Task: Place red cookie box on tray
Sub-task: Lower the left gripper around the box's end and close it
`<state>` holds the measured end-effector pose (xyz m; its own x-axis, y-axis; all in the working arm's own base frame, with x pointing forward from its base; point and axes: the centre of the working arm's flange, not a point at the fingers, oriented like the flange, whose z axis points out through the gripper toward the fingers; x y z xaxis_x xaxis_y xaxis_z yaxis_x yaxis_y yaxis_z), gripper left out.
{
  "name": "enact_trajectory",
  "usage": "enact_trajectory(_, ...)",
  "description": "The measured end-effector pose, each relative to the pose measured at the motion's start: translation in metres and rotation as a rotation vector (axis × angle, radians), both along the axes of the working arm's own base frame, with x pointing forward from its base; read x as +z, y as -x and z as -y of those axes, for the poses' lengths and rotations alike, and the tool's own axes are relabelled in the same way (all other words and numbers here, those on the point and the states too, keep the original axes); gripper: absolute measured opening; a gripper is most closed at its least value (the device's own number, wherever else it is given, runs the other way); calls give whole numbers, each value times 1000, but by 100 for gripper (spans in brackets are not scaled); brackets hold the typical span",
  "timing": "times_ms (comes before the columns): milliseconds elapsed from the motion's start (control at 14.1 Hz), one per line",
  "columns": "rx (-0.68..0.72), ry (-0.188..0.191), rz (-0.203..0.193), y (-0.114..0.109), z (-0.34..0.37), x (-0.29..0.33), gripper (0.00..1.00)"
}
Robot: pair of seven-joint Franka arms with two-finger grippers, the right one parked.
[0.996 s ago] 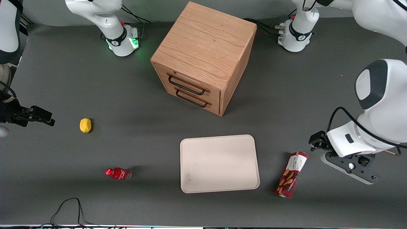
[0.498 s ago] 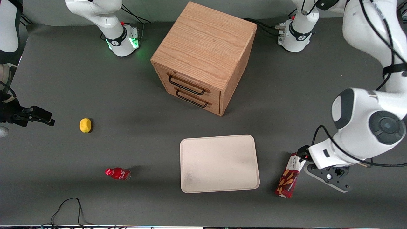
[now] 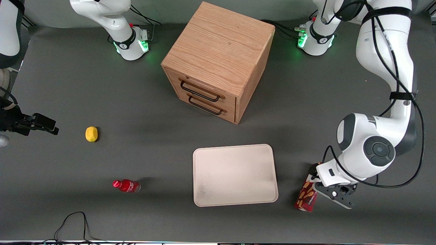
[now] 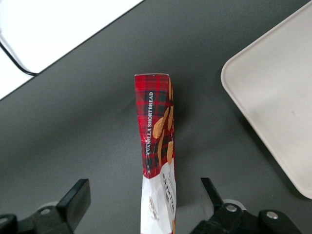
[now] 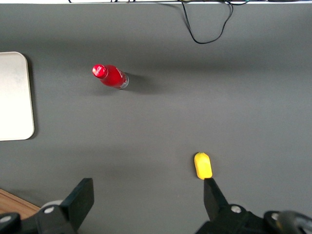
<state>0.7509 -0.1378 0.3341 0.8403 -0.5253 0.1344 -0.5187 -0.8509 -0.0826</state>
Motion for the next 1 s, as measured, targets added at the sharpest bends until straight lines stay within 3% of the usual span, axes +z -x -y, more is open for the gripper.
enact_trajectory(356,-2,2,-16,2,-1,-55,100)
enact_trajectory(996,-4,12,18,0,-3,-90,99)
